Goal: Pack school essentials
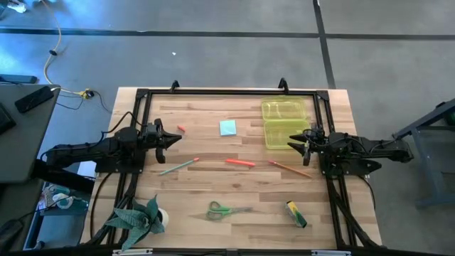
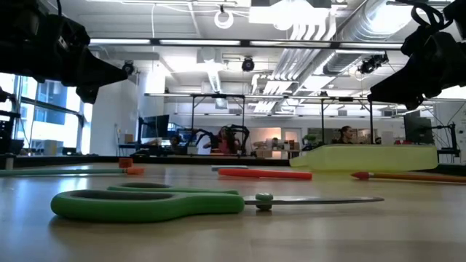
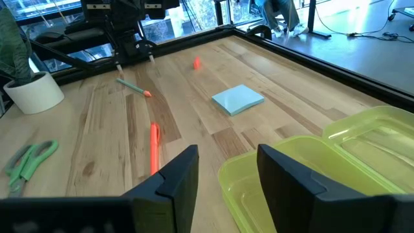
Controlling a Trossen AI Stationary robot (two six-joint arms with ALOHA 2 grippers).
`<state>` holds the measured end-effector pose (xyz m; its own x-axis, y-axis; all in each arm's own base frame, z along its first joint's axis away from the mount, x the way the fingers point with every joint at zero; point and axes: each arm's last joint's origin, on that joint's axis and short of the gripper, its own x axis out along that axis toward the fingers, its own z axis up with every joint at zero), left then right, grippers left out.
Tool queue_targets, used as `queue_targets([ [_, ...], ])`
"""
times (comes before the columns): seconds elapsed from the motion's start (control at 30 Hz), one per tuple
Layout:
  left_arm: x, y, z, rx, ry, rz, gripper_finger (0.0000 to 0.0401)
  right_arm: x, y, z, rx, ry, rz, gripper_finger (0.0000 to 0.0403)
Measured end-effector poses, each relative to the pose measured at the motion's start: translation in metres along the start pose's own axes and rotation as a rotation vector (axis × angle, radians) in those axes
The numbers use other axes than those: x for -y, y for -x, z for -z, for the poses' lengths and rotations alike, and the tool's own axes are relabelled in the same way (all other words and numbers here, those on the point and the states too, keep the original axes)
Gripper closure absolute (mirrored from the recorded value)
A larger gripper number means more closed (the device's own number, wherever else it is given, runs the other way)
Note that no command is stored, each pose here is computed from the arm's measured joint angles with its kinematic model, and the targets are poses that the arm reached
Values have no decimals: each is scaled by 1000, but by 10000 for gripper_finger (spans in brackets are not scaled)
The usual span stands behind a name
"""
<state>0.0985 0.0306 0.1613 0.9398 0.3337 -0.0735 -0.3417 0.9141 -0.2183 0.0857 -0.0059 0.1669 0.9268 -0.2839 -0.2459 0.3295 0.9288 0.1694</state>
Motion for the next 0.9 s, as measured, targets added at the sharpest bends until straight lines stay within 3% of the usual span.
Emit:
queue_targets([
  [0.57,0,0,0,1,0,-1,396,0,0,0,4,-1,-1,253],
  [0.9,0,0,-2,17,8,3,396,-2,0,-10,99,-36,-23,253],
])
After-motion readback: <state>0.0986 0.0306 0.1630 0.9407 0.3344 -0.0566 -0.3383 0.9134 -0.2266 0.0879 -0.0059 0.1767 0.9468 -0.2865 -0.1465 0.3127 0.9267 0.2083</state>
